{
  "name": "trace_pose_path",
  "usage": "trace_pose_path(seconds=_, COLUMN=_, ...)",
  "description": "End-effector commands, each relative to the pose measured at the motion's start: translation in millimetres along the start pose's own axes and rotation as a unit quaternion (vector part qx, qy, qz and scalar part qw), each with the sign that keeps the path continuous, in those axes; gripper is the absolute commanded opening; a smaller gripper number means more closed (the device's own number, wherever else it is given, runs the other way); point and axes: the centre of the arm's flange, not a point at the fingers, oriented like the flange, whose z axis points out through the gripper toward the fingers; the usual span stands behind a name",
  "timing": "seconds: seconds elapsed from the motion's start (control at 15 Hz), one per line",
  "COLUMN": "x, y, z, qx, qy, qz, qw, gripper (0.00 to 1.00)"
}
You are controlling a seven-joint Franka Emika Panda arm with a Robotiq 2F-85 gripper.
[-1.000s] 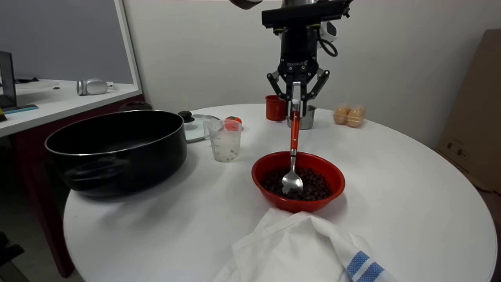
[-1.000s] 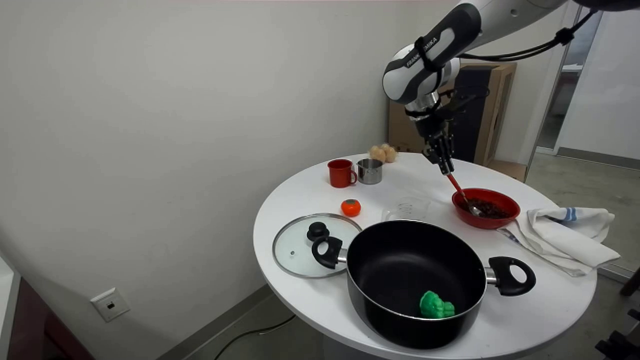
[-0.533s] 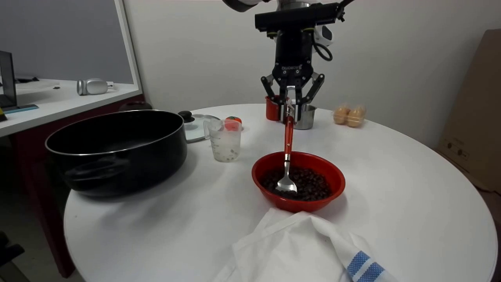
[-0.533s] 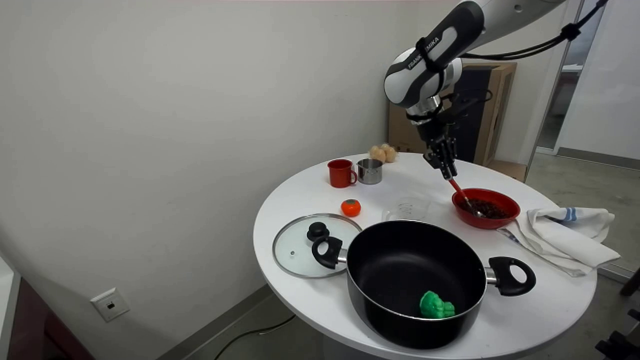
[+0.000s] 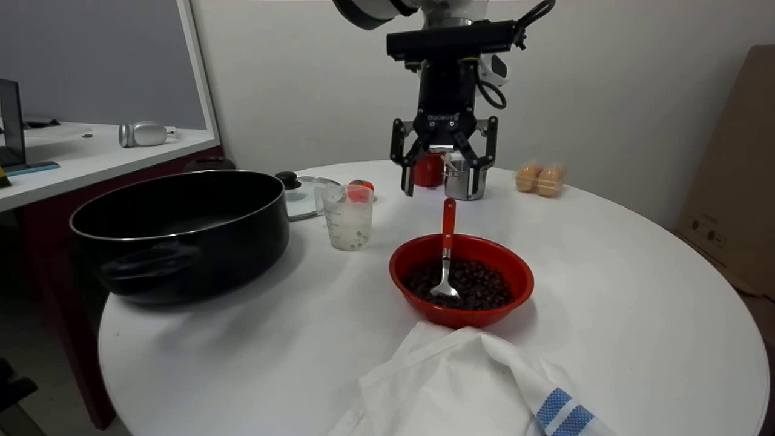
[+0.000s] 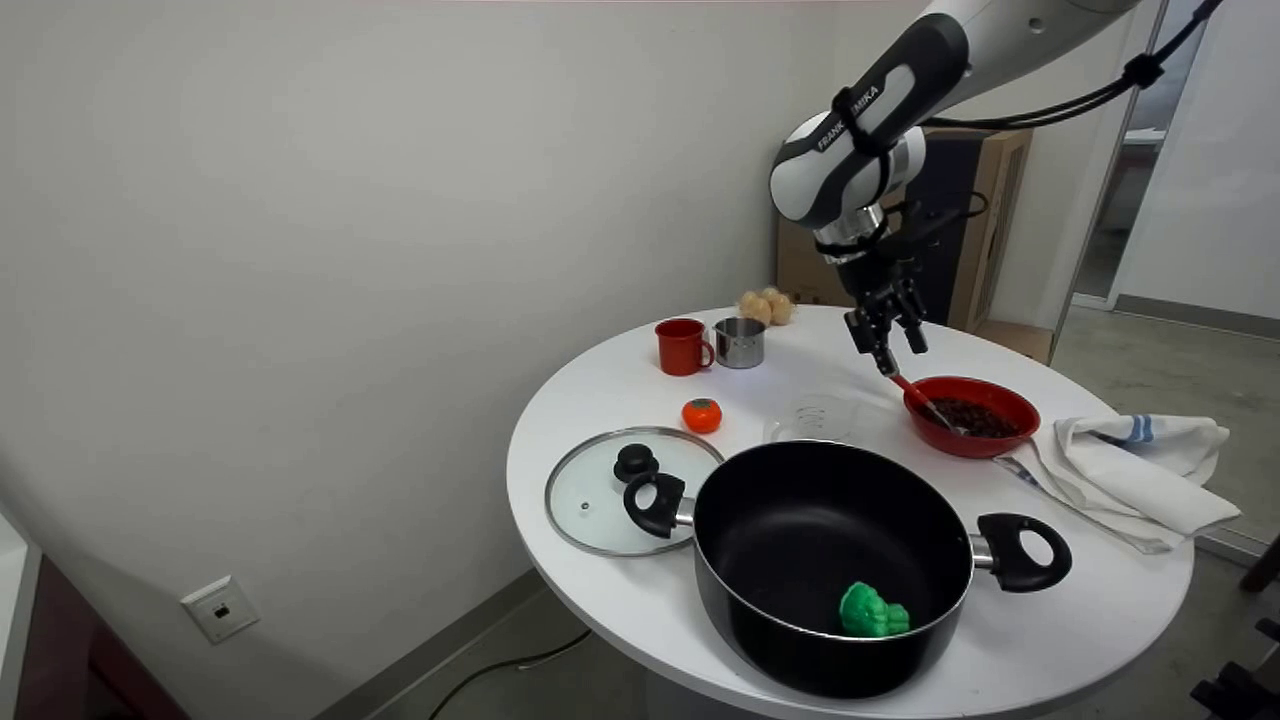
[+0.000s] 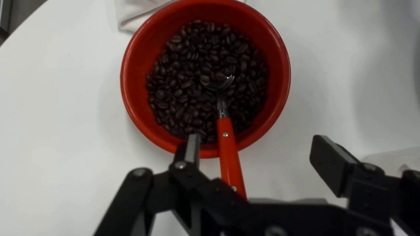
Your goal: Scoop out a spoon of contents from the orange bowl and pour it back into the bowl
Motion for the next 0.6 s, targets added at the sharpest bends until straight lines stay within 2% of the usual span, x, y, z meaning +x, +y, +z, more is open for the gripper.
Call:
trace_pose_path(seconds=0.0, x=-18.1, y=-15.7, z=-27.2, qx=0.021, qy=0.02, qz=0.0, qw=0.9996, gripper=1.0)
trace_pose_path(seconds=0.27, x=-38.3, y=-34.2, z=-82.6, qx=0.009, qy=0.093, qz=0.027, qw=0.9953, gripper=1.0)
trace_pose_path(seconds=0.47, x=-56.8, y=-48.9, z=-119.7, qx=-0.005, qy=0.151, qz=0.071, qw=0.986, gripper=1.0)
trace_pose_path(seconds=0.53, x=-64.1, y=-54.1, z=-128.0, qx=-0.009, qy=0.179, qz=0.091, qw=0.9796, gripper=1.0)
